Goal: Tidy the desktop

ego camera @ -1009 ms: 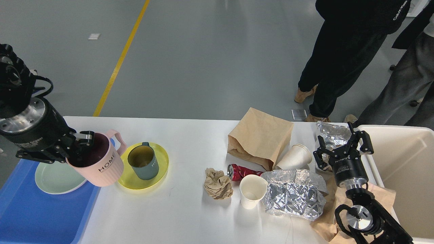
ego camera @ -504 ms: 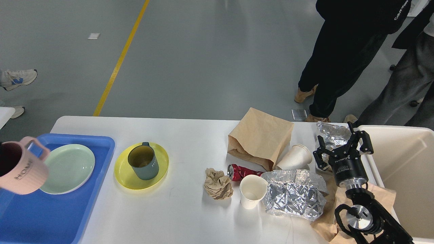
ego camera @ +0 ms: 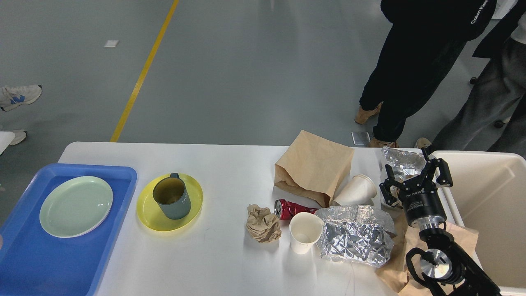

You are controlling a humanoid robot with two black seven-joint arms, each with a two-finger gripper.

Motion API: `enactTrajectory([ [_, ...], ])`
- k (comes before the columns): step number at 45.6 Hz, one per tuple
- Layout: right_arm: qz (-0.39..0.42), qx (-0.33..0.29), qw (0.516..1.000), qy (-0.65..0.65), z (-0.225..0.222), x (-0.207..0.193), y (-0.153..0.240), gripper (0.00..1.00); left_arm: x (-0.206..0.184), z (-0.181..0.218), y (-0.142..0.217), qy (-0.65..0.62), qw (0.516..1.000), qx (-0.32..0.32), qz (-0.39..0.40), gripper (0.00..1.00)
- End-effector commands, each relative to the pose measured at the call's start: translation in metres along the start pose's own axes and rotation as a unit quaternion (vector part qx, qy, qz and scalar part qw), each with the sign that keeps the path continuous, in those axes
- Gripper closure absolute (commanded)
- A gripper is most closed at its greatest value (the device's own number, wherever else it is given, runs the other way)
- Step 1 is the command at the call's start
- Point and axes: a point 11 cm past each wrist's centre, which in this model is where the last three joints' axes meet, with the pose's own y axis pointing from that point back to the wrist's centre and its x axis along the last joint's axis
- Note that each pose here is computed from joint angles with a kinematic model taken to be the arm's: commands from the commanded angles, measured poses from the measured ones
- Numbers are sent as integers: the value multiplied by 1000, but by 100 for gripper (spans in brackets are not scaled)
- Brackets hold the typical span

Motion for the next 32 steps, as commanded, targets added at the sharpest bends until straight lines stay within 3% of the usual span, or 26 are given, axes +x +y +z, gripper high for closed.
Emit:
enactTrajectory([
  [1, 1, 0, 1000, 0, 0, 0, 0, 0, -15, 1, -30, 2, 1000, 7, -14, 100],
  [19, 0, 0, 1000, 0, 0, 0, 0, 0, -16, 18, -42, -7, 1000, 3, -7, 100],
  [32, 1, 0, 1000, 0, 0, 0, 0, 0, -46, 17, -70, -11, 999, 10, -38, 100],
])
